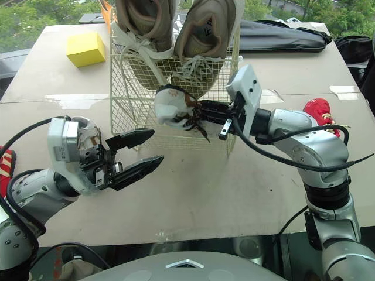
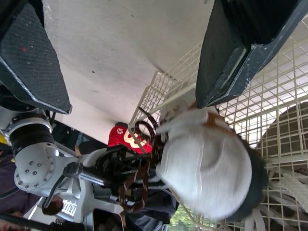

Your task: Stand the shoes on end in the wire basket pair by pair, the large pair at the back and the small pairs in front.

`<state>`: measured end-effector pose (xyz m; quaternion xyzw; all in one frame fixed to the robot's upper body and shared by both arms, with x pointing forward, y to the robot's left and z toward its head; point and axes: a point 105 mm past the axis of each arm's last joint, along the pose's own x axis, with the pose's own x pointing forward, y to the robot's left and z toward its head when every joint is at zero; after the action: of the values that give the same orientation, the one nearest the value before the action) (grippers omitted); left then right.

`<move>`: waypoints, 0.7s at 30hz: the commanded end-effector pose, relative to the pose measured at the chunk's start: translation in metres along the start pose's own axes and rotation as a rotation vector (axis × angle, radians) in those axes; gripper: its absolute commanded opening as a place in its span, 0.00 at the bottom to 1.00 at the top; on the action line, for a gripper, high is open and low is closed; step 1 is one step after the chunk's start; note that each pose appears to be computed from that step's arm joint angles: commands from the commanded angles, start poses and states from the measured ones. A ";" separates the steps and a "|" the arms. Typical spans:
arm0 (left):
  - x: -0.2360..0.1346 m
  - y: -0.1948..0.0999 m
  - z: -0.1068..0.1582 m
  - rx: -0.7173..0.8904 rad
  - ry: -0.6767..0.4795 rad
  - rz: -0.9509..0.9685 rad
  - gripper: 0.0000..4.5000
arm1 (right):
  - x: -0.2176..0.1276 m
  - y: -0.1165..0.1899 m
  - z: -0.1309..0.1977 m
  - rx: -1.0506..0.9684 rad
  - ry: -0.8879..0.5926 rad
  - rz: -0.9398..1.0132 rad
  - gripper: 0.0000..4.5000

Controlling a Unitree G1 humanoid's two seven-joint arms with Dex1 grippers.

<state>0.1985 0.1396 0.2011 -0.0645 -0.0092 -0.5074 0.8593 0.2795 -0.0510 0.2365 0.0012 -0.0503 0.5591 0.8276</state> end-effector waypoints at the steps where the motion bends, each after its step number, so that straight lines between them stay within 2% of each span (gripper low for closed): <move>1: -0.002 -0.012 0.011 0.043 -0.022 -0.035 1.00 | -0.016 -0.005 0.044 -0.003 -0.213 -0.036 0.00; 5: -0.006 -0.013 0.018 0.051 -0.051 -0.022 1.00 | -0.033 -0.017 0.077 0.027 -0.390 -0.108 0.00; 10: -0.009 -0.010 0.023 0.061 -0.070 0.005 1.00 | -0.035 -0.040 0.092 -0.037 -0.454 -0.262 0.00; 15: -0.007 -0.004 0.026 0.078 -0.081 0.014 1.00 | -0.019 -0.048 0.069 -0.092 -0.397 -0.296 0.00; 21: -0.001 -0.003 0.023 0.074 -0.095 0.015 1.00 | -0.012 -0.056 0.012 -0.047 -0.305 -0.314 0.00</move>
<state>0.1988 0.1463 0.2190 -0.0619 -0.0513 -0.4921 0.8668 0.3235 -0.0803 0.2528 0.0871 -0.1767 0.4257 0.8832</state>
